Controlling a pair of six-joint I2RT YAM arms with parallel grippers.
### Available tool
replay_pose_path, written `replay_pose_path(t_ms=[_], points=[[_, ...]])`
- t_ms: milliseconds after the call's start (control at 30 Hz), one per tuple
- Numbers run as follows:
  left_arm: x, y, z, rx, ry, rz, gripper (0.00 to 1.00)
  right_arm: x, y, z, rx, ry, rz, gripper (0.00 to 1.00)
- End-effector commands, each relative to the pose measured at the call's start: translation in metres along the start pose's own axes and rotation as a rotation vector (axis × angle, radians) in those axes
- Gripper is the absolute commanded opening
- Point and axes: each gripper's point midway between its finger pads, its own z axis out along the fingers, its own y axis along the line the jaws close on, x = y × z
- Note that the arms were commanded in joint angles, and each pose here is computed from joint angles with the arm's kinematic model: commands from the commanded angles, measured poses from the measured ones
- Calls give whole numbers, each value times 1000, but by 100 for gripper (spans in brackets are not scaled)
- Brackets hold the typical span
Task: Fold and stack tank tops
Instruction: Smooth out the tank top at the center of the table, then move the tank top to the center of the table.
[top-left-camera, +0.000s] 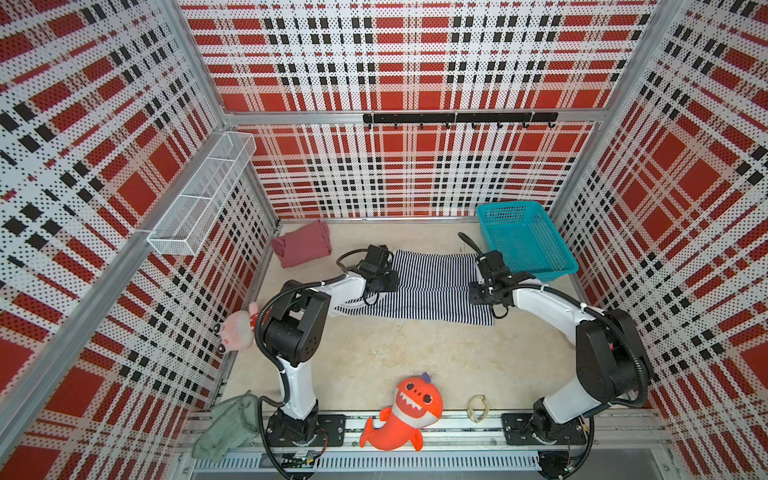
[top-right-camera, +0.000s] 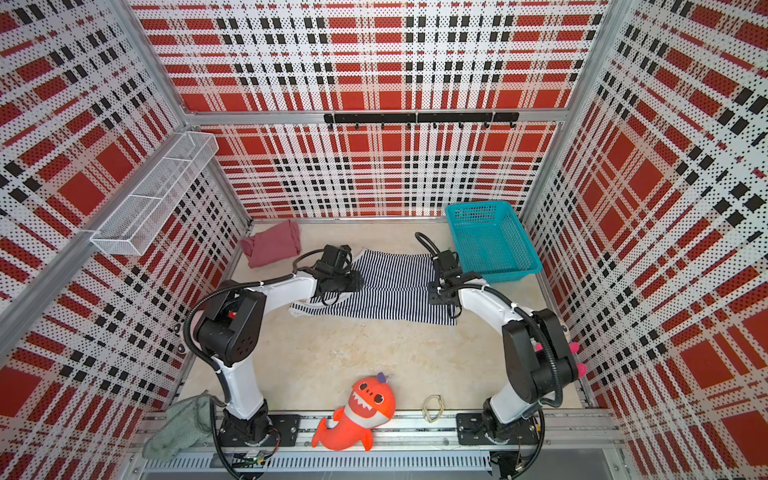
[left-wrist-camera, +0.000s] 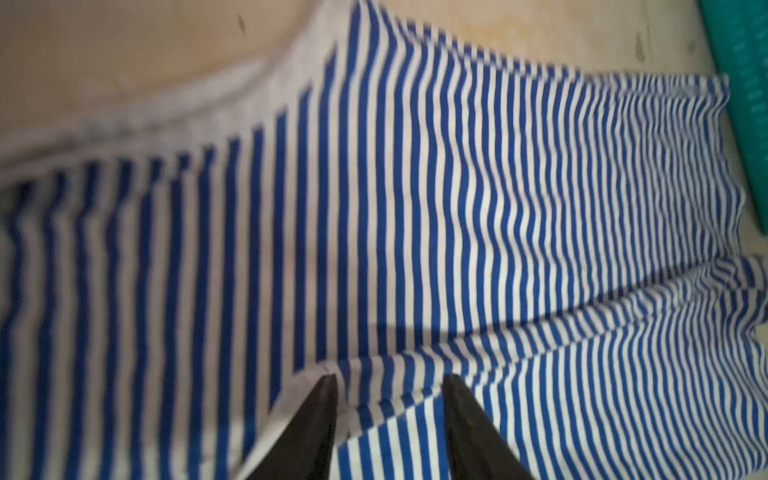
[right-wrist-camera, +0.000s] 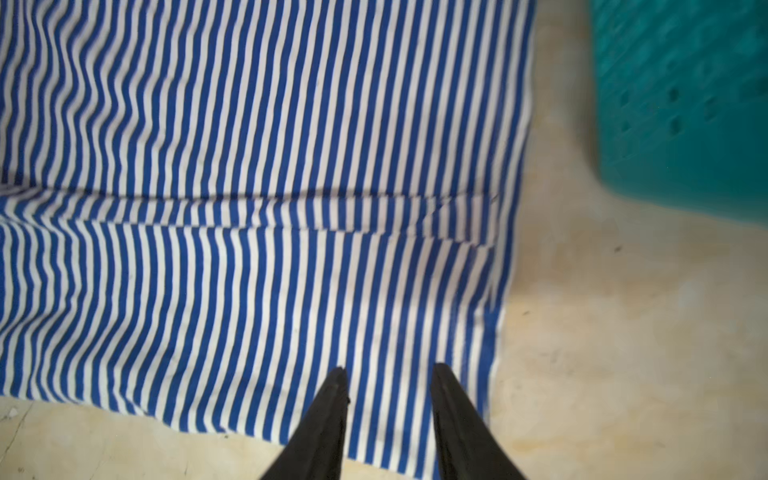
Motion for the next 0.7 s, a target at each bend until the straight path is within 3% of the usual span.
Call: replay_pose_path(t_ms=[0,200,567,667], points=[[10,12,12,1,7,-50,45,5,-1,4,-14,-15,63,31],[43,34,11,-15,66,-112,44,39,0,20,-33,52,96,18],[130,60,-34,-67,109,-239,42,90,9,27,-73,160,59,18],[139,70,-50,-104,94,-250,42,102,24,17,-104,186,20,19]])
